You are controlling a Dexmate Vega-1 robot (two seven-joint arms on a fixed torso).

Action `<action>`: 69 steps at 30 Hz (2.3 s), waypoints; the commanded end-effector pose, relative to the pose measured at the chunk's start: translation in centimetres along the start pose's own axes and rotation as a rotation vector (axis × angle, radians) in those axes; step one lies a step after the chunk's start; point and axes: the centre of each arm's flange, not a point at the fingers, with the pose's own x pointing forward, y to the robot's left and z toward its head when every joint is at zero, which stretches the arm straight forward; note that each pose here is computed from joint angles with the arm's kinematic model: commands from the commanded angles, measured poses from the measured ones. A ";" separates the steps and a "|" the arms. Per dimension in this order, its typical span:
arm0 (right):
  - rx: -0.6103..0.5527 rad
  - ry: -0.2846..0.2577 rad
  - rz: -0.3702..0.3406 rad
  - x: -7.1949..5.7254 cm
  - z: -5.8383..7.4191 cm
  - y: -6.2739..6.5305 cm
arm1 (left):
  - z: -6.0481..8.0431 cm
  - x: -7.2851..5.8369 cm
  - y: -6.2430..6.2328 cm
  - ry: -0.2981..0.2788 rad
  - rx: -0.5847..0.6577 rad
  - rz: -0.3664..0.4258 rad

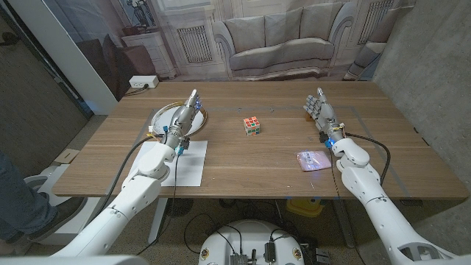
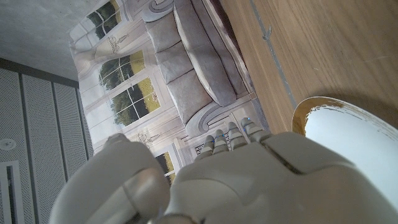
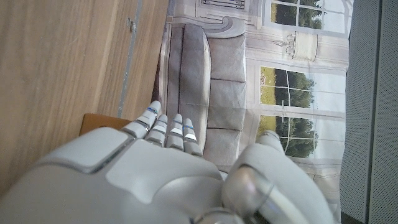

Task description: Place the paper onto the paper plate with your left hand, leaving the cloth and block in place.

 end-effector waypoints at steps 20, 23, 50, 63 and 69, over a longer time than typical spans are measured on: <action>-0.022 -0.023 -0.037 -2.2 0.3 1.9 | -0.5 -4.0 1.6 0.006 0.043 -0.001; -0.021 -0.026 -0.040 -2.2 0.4 2.0 | -0.5 -4.3 1.6 0.005 0.049 -0.004; -0.012 -0.012 -0.045 -2.6 -0.1 2.3 | 0.2 -7.0 1.1 -0.020 0.082 0.010; -0.006 -0.008 -0.046 -3.1 -0.4 2.4 | 0.4 -8.5 1.5 -0.004 0.122 0.021; -0.008 -0.005 -0.044 -3.4 -0.5 2.5 | 0.6 -9.6 1.8 -0.004 0.140 0.044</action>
